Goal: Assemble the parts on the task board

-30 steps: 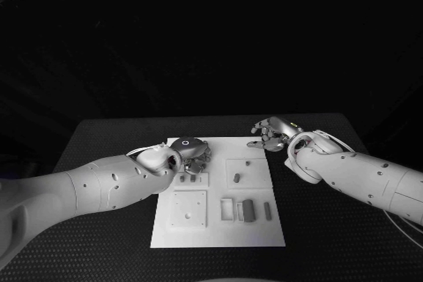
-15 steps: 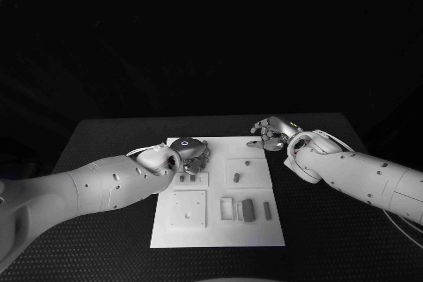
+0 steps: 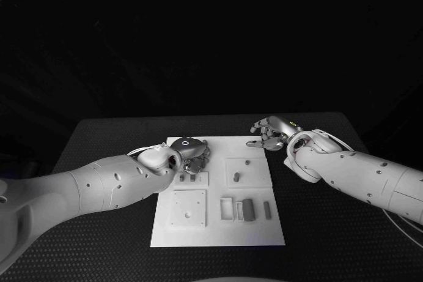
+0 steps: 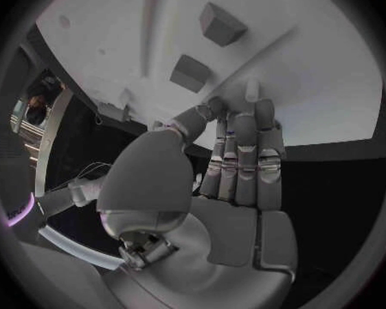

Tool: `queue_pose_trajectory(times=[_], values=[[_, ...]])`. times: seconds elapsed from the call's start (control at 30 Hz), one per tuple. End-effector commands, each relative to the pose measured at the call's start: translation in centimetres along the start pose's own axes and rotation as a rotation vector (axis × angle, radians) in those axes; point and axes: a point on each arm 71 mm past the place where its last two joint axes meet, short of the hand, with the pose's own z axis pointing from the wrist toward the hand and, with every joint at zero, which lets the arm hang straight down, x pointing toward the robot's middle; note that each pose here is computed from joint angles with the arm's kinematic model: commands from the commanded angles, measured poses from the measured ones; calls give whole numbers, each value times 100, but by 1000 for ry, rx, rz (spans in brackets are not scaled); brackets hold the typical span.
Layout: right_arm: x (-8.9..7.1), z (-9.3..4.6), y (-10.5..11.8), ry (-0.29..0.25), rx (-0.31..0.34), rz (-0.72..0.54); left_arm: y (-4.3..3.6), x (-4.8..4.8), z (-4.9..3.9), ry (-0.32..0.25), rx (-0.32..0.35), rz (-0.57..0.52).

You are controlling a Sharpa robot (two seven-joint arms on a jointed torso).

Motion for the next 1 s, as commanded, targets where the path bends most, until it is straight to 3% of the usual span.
queue_pose_trajectory(times=[0.03, 1.0], values=[[10, 1, 10, 11, -8, -2, -38, 30, 4, 18, 14, -1], [11, 2, 9, 12, -8, -2, -31, 31, 22, 18, 2, 0]])
